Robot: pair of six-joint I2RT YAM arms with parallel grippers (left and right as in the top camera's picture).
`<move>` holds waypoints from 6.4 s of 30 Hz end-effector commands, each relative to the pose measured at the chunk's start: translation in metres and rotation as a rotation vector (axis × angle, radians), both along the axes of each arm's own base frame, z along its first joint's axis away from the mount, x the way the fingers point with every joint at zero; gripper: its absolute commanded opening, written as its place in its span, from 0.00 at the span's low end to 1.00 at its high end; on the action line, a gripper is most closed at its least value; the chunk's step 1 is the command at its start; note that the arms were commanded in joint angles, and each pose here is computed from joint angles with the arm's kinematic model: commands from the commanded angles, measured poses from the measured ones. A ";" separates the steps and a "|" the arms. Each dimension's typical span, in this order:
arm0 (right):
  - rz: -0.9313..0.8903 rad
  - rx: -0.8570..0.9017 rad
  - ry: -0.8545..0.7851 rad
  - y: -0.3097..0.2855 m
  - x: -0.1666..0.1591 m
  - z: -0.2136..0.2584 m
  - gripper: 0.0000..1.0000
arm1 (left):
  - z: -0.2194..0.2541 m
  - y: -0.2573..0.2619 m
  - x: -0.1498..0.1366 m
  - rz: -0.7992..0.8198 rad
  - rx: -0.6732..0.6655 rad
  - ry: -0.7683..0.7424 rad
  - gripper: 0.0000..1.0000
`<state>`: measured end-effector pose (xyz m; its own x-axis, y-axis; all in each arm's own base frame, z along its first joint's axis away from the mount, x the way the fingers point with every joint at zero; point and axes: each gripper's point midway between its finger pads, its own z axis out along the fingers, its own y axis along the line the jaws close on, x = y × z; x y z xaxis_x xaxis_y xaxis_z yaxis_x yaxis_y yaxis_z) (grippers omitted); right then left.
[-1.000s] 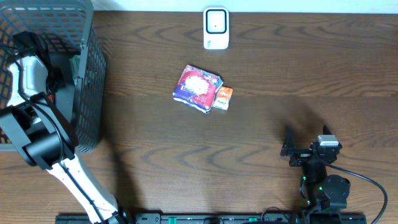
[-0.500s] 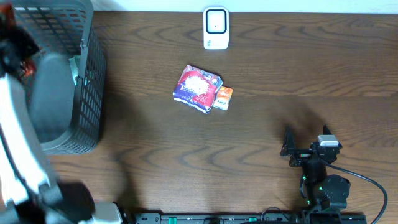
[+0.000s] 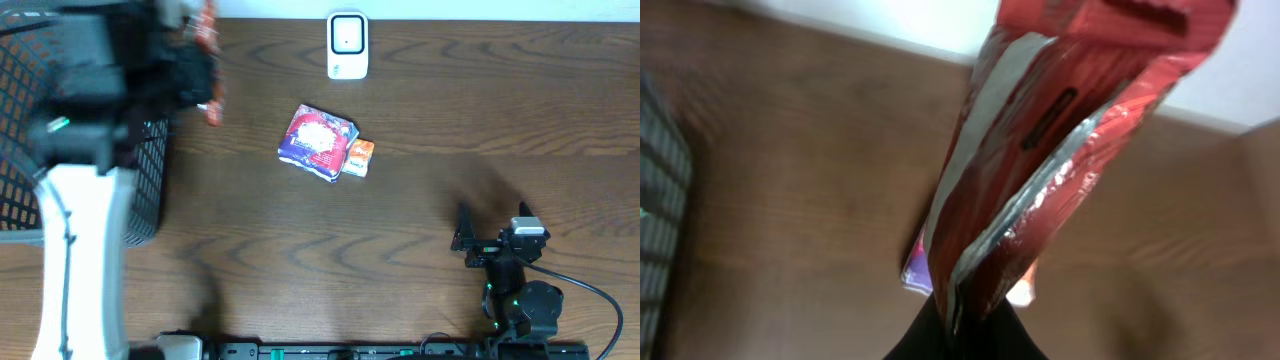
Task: Scan the item barcode
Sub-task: 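Carry the red-orange bar out and release it left of the bag, then reach the left gripper into the basket and grasp the mint-green packet, then carry the mint-green packet out and release it left of the bar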
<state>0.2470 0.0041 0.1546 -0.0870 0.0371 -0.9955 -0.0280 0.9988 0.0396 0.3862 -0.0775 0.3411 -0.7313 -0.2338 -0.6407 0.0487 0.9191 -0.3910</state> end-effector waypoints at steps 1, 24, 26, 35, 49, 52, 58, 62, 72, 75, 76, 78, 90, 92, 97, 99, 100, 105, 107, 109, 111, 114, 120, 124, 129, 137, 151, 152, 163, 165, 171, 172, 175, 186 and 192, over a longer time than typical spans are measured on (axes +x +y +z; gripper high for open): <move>-0.006 -0.015 0.000 -0.001 0.000 -0.001 0.99 | -0.054 0.000 0.020 0.094 0.225 0.116 0.07; -0.006 -0.015 0.000 -0.001 0.000 -0.001 0.99 | -0.203 -0.015 0.041 0.159 0.488 0.498 0.65; -0.006 -0.015 0.000 -0.001 0.000 -0.001 0.99 | -0.164 -0.012 0.039 0.171 0.455 0.415 0.66; -0.006 -0.015 0.000 -0.001 0.000 -0.001 0.99 | -0.001 0.089 0.026 0.461 0.337 -0.019 0.78; -0.006 -0.015 0.000 -0.001 0.000 -0.001 0.99 | -0.015 0.265 0.060 0.707 0.078 -0.089 0.87; -0.006 -0.015 0.000 -0.001 0.000 -0.001 0.99 | -0.050 0.280 0.070 0.723 0.073 -0.014 0.87; -0.006 -0.015 0.000 -0.001 0.000 -0.001 0.99 | -0.106 0.278 0.094 0.647 0.036 0.084 0.88; -0.006 -0.015 0.000 -0.001 0.000 -0.001 0.99 | -0.144 0.281 0.102 0.622 0.050 0.156 0.87; -0.006 -0.015 0.000 -0.001 0.000 -0.001 0.99 | -0.238 0.271 0.112 0.510 0.087 0.332 0.88; -0.006 -0.015 0.000 -0.001 0.000 -0.001 0.99 | -0.260 0.270 0.110 0.508 0.088 0.376 0.87; -0.006 -0.015 0.000 -0.001 0.000 -0.001 0.99 | -0.265 0.271 0.109 0.510 0.091 0.388 0.87; -0.006 -0.015 0.000 -0.001 0.000 -0.001 0.99 | -0.282 0.272 0.105 0.512 0.101 0.430 0.87; -0.006 -0.015 0.000 -0.001 0.000 -0.001 0.99 | -0.309 0.265 0.085 0.471 0.107 0.533 0.12; -0.006 -0.015 0.000 -0.001 0.000 -0.001 0.99 | -0.307 0.263 0.081 0.469 0.104 0.545 0.07; -0.006 -0.015 0.000 -0.001 0.000 -0.001 0.99 | -0.263 0.263 0.080 0.477 0.112 0.496 0.07; -0.006 -0.015 0.000 -0.001 0.000 -0.001 0.99 | -0.226 0.264 0.083 0.488 0.126 0.413 0.07; -0.006 -0.015 0.000 -0.001 0.000 -0.001 0.99 | -0.204 0.265 0.084 0.499 0.132 0.362 0.07; -0.006 -0.015 0.000 -0.001 0.000 -0.001 0.99 | -0.075 0.271 0.081 0.605 0.123 0.034 0.07; -0.006 -0.015 0.000 -0.001 0.000 -0.001 0.99 | -0.001 0.263 0.061 0.662 0.082 -0.140 0.07; -0.006 -0.015 0.000 -0.001 0.000 -0.001 0.99 | 0.034 0.245 0.044 0.675 0.008 -0.207 0.07; -0.006 -0.015 0.000 -0.001 0.000 -0.001 0.99 | 0.065 0.196 0.033 0.528 -0.086 -0.266 0.07; -0.006 -0.015 0.000 -0.001 0.000 -0.001 0.99 | 0.085 0.131 0.029 0.273 -0.142 -0.311 0.07; -0.006 -0.015 0.000 -0.001 0.000 -0.001 0.99 | 0.059 0.033 0.041 -0.070 0.067 -0.320 0.07; -0.006 -0.015 0.000 -0.001 0.000 -0.001 0.99 | 0.000 -0.003 0.048 -0.168 0.222 -0.186 0.07; -0.006 -0.015 0.000 -0.001 0.000 -0.001 0.99 | -0.086 0.003 0.069 -0.143 0.531 0.021 0.07; -0.006 -0.015 0.000 -0.001 0.000 -0.001 0.99 | -0.176 0.044 0.091 0.012 0.861 0.256 0.07; -0.006 -0.015 0.000 -0.001 0.000 -0.001 0.99 | -0.268 0.020 0.042 -0.066 0.672 0.602 0.08; -0.006 -0.015 0.000 -0.001 0.000 -0.001 0.99 | -0.270 0.021 0.040 -0.058 0.670 0.611 0.09; -0.006 -0.015 0.000 -0.001 0.000 -0.001 0.99 | -0.229 0.022 0.035 -0.013 0.643 0.576 0.65; -0.006 -0.015 0.000 -0.001 0.000 -0.001 0.99 | -0.207 0.022 0.033 0.050 0.604 0.537 0.65; -0.006 -0.015 0.000 -0.001 0.000 -0.001 0.99 | -0.148 0.028 0.010 0.250 0.467 0.463 0.90; -0.006 -0.015 0.000 -0.001 0.000 -0.001 0.99 | -0.142 0.029 0.005 0.271 0.453 0.463 0.90; -0.006 -0.015 0.000 -0.001 0.000 -0.001 0.99 | -0.134 0.032 -0.007 0.292 0.444 0.477 0.98; -0.057 -0.038 0.001 -0.010 0.000 -0.001 0.99 | -0.135 0.035 -0.016 0.287 0.458 0.509 0.98; 0.060 0.090 -0.160 0.010 -0.001 0.040 0.99 | -0.135 0.035 -0.016 0.287 0.458 0.509 0.98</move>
<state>0.2481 -0.0012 0.1770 0.0059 0.0314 -0.9995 -0.0006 0.9995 0.0314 0.3692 -0.0435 0.2060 -0.9177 -0.2406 -0.3162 -0.2912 0.9487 0.1232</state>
